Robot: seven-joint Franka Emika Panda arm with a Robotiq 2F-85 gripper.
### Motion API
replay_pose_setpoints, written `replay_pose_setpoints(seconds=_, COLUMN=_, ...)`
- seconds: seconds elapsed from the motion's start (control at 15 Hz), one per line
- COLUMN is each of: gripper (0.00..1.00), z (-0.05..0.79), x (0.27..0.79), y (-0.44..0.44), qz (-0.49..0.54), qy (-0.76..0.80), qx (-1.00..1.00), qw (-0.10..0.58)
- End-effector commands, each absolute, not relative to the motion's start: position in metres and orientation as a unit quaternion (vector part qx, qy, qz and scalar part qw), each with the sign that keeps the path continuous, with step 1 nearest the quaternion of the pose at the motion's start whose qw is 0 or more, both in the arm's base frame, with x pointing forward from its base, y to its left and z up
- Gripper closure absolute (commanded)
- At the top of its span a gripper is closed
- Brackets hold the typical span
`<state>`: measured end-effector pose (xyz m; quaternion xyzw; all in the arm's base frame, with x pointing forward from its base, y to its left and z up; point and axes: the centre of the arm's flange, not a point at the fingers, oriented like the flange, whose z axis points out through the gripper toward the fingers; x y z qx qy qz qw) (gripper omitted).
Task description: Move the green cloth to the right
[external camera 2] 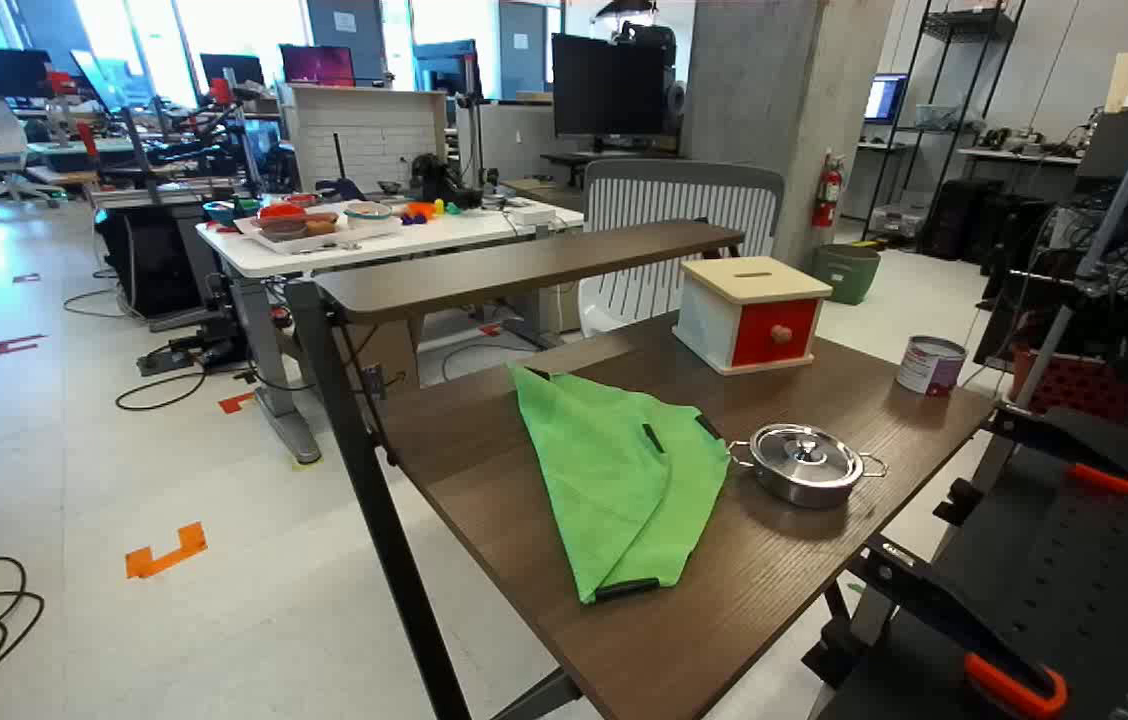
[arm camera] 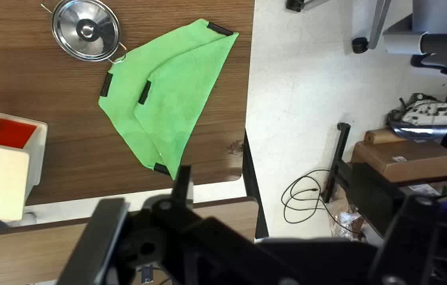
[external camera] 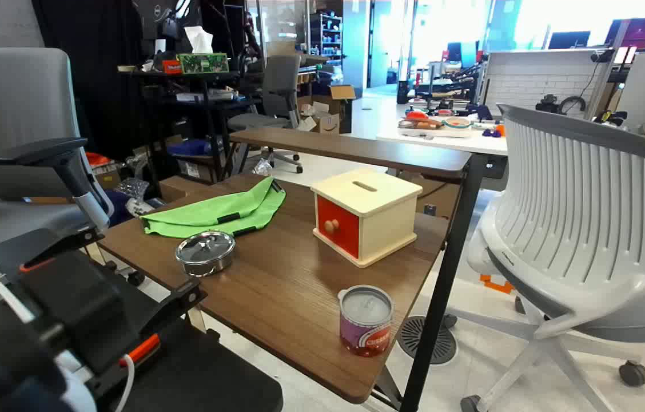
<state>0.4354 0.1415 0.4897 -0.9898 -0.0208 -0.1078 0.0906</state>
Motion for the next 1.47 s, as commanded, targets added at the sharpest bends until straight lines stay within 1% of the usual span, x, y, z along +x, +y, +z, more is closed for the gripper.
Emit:
replay_pose_setpoints(seconds=0.0, gripper=0.0, z=0.49, x=0.435, y=0.141, qz=-0.108, qy=-0.021, qx=-0.99, qw=0.091)
replay_pose_setpoints(seconds=0.8, gripper=0.0, z=0.49, x=0.435, y=0.142, qz=-0.108, qy=-0.021, qx=-0.99, qw=0.091)
replay_pose_setpoints(seconds=1.0, gripper=0.0, z=0.461, x=0.45, y=0.134, qz=-0.091, qy=-0.014, qx=-0.993, qw=0.075)
replay_pose_setpoints(seconds=1.4, gripper=0.0, z=0.36, x=0.489, y=0.123, qz=-0.047, qy=0.009, qx=-0.998, qw=0.051)
